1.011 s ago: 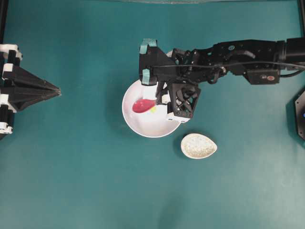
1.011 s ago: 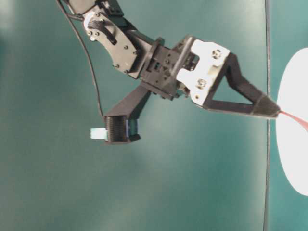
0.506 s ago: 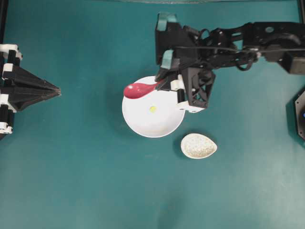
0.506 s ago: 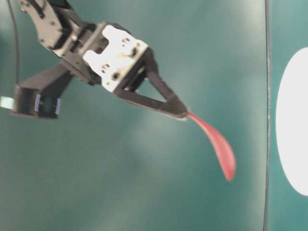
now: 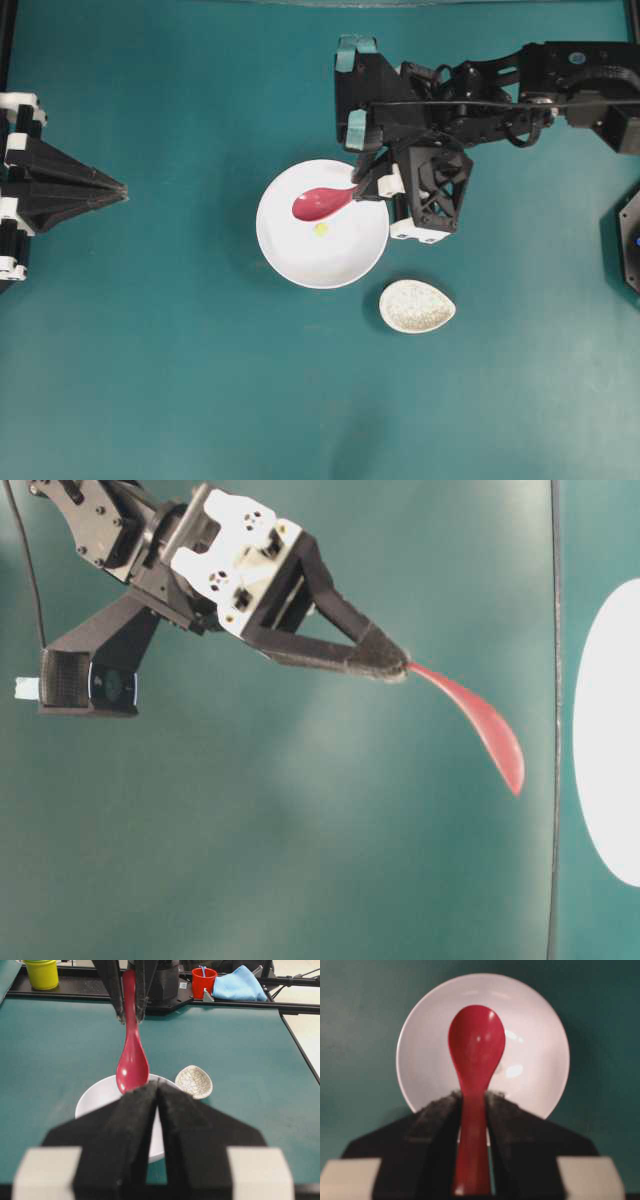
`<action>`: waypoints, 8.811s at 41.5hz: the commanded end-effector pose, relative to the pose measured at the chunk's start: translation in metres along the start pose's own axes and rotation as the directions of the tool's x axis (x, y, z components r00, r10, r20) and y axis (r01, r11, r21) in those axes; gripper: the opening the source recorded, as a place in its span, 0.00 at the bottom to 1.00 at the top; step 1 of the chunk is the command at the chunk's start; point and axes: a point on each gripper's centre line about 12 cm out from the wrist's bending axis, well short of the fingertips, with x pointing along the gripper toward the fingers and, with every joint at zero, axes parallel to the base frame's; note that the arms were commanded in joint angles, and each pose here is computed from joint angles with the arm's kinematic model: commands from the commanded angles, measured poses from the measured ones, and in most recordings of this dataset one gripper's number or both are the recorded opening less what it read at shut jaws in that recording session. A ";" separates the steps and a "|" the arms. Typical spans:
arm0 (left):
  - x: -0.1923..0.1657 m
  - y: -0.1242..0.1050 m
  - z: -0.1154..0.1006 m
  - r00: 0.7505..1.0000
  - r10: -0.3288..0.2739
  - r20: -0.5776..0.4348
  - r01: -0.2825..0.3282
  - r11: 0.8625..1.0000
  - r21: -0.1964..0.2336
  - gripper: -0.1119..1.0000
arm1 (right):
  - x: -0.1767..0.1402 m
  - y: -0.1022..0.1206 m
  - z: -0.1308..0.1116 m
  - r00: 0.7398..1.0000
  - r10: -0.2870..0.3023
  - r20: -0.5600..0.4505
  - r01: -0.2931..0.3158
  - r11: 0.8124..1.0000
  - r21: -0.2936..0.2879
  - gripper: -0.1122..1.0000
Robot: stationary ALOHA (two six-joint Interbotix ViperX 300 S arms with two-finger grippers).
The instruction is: Scoop the yellow hexagonal prism block from the bowl with a spoon using the right arm.
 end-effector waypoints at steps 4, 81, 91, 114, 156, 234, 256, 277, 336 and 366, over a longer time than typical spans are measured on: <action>0.003 0.000 0.010 1.000 0.000 0.026 0.000 1.000 0.003 0.17 | -0.020 0.004 0.001 1.000 0.001 0.022 -0.001 1.000 0.006 0.32; 0.003 0.000 0.011 0.999 0.000 0.041 0.000 1.000 -0.005 0.17 | -0.036 0.009 -0.083 0.999 -0.015 -0.037 0.020 0.990 0.143 0.32; 0.003 0.000 0.011 0.999 0.000 0.038 0.001 1.000 -0.003 0.17 | -0.034 0.009 -0.087 0.999 -0.015 -0.045 0.021 0.989 0.145 0.32; 0.003 0.000 0.011 0.999 0.000 0.038 0.001 1.000 -0.003 0.17 | -0.030 0.006 -0.087 0.998 -0.036 -0.043 0.041 0.991 0.125 0.32; 0.002 0.000 0.011 0.999 0.000 0.038 0.001 1.000 -0.003 0.17 | 0.001 -0.001 -0.063 0.994 -0.030 -0.110 0.042 0.993 0.111 0.32; 0.002 0.000 0.005 1.000 0.002 -0.011 -0.002 1.000 0.001 0.17 | 0.055 -0.007 -0.045 0.974 -0.014 -0.226 0.037 0.995 0.098 0.32; 0.002 0.000 0.006 1.000 0.001 -0.006 -0.001 1.000 0.000 0.17 | 0.071 -0.004 -0.041 0.982 -0.020 -0.188 0.037 0.996 0.086 0.32; 0.002 0.000 0.006 1.000 0.002 -0.006 -0.002 1.000 -0.002 0.17 | 0.083 -0.008 -0.035 0.990 -0.036 -0.134 0.047 0.995 0.086 0.32; 0.002 0.000 0.006 1.000 0.002 -0.006 -0.002 1.000 -0.003 0.17 | 0.097 -0.014 -0.043 0.997 -0.073 -0.031 0.076 0.993 0.094 0.32; 0.002 0.000 0.006 1.000 0.001 -0.005 -0.001 1.000 -0.006 0.17 | 0.056 -0.007 -0.026 0.997 -0.070 0.043 0.066 0.994 0.083 0.32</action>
